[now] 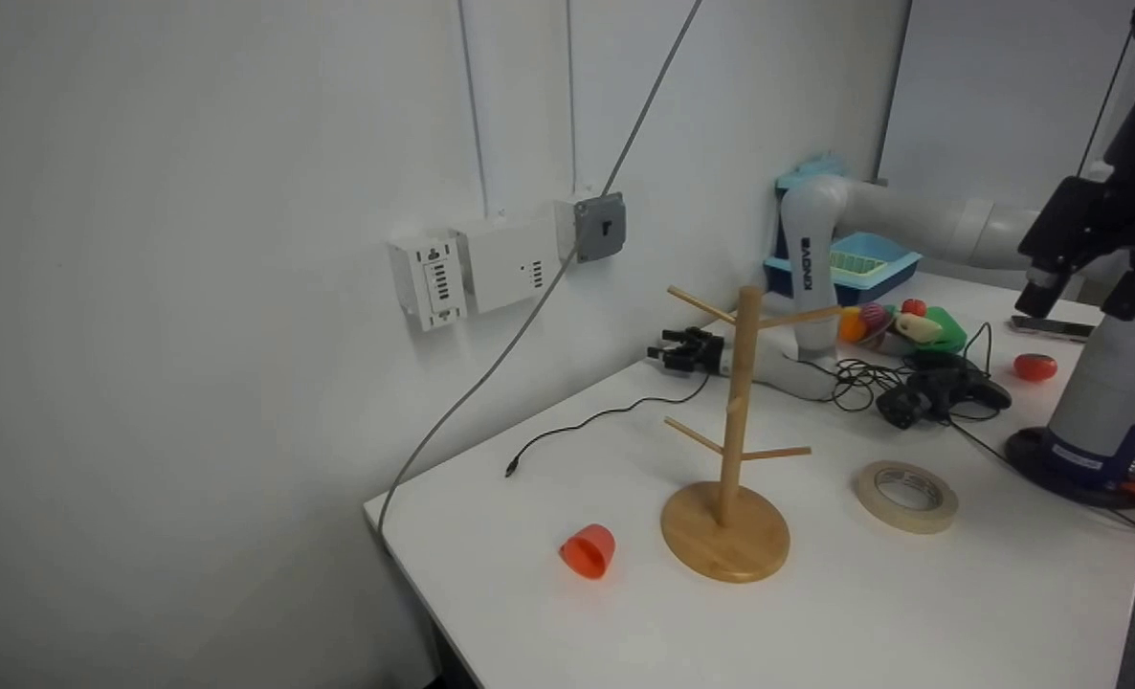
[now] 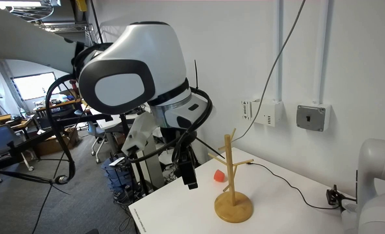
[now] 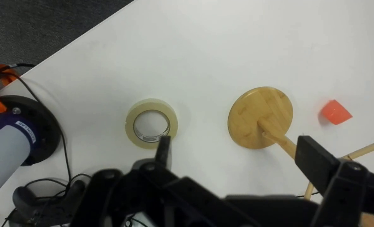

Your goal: Hang the masking tape on the wooden stand

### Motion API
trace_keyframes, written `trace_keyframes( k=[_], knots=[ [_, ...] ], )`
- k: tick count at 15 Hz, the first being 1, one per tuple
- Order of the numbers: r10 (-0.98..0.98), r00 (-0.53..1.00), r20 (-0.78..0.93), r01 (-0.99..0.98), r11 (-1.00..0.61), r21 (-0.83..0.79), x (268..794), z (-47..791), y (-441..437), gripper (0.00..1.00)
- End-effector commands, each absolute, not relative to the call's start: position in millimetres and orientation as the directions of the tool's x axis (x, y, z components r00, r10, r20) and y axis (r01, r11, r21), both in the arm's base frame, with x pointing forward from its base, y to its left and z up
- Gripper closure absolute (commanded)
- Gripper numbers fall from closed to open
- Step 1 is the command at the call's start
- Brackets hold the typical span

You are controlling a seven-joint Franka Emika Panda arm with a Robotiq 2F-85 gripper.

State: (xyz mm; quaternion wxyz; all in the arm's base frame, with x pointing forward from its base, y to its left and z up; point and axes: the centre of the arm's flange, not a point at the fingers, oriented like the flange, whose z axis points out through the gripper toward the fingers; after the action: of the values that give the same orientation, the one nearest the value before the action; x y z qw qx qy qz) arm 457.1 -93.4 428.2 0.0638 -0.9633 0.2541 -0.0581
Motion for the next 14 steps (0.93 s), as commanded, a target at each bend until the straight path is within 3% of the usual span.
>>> trace_keyframes(
  k=[1, 14],
  knots=[
    [-0.496, 0.865, 0.078, -0.481, -0.863, -0.151, 457, 427, -93, 0.00],
    [-0.423, 0.902, 0.089, -0.421, -0.906, -0.041, 498, 369, -68, 0.00]
  ],
)
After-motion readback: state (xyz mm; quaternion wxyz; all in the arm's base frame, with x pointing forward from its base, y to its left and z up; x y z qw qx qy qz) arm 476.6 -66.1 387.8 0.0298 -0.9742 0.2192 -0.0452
